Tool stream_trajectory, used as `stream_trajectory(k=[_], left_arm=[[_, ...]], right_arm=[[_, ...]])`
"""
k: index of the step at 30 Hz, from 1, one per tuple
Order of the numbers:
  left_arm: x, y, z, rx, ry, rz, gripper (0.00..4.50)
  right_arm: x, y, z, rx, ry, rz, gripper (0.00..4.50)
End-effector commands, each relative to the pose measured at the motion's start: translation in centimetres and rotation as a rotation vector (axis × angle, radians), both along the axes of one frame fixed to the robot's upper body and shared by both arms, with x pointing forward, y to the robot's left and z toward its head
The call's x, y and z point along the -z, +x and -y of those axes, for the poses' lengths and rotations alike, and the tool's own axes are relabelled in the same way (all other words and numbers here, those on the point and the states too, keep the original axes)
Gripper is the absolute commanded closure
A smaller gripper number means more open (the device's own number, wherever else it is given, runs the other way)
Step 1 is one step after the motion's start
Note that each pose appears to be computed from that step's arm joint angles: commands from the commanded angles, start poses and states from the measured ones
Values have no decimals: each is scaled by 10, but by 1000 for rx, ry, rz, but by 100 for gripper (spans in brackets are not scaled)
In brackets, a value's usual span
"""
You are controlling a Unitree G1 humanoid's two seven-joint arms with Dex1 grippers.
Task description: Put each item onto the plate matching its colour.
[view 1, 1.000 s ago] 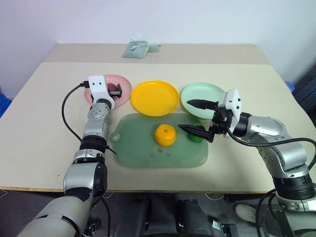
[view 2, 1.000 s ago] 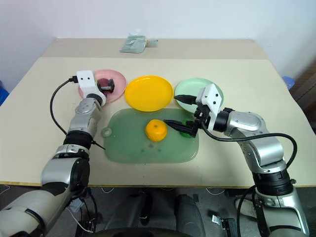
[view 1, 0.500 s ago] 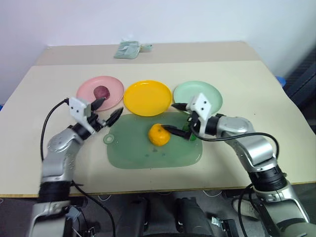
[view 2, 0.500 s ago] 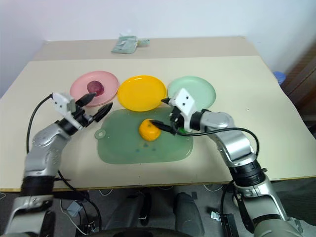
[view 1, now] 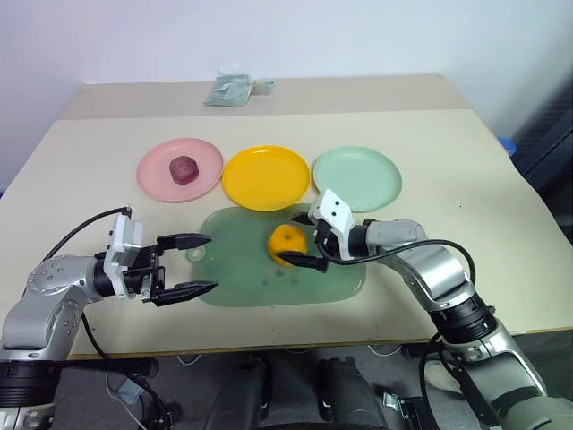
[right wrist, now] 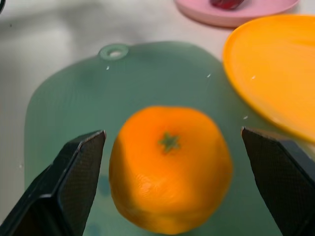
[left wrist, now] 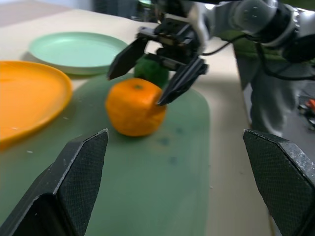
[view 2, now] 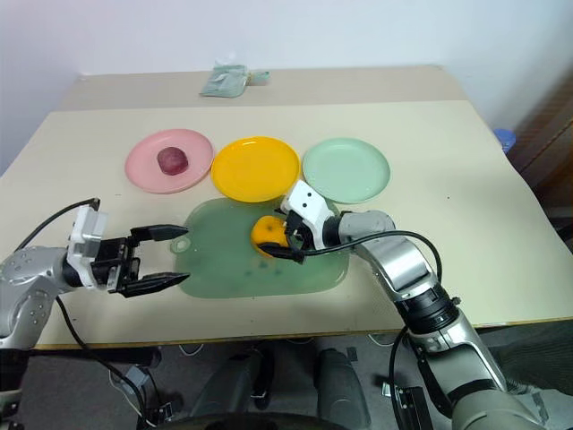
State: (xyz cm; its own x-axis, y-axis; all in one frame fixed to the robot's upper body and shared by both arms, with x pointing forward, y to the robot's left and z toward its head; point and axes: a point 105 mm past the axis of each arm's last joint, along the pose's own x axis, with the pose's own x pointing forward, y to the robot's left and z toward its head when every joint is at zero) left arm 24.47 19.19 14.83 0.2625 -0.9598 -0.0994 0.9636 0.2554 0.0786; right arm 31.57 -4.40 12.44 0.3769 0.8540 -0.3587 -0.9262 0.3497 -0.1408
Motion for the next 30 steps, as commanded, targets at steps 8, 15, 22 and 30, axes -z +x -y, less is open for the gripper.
stream_trajectory(k=[8,15,22,30], left_arm=[[-7,-2,1,-23,23,78,0],[-4,18,-1,-245,-32,116,0],[-7,40,5,-489,-122,150,0],[-15,51,19,-591,-162,225,0]], right_arm=[[-7,8,-15,-18,26,40,117],[-33,15,-22,-12,93,103,127],[-73,62,-35,155,201,230,127],[-81,130,-54,373,194,282,127]])
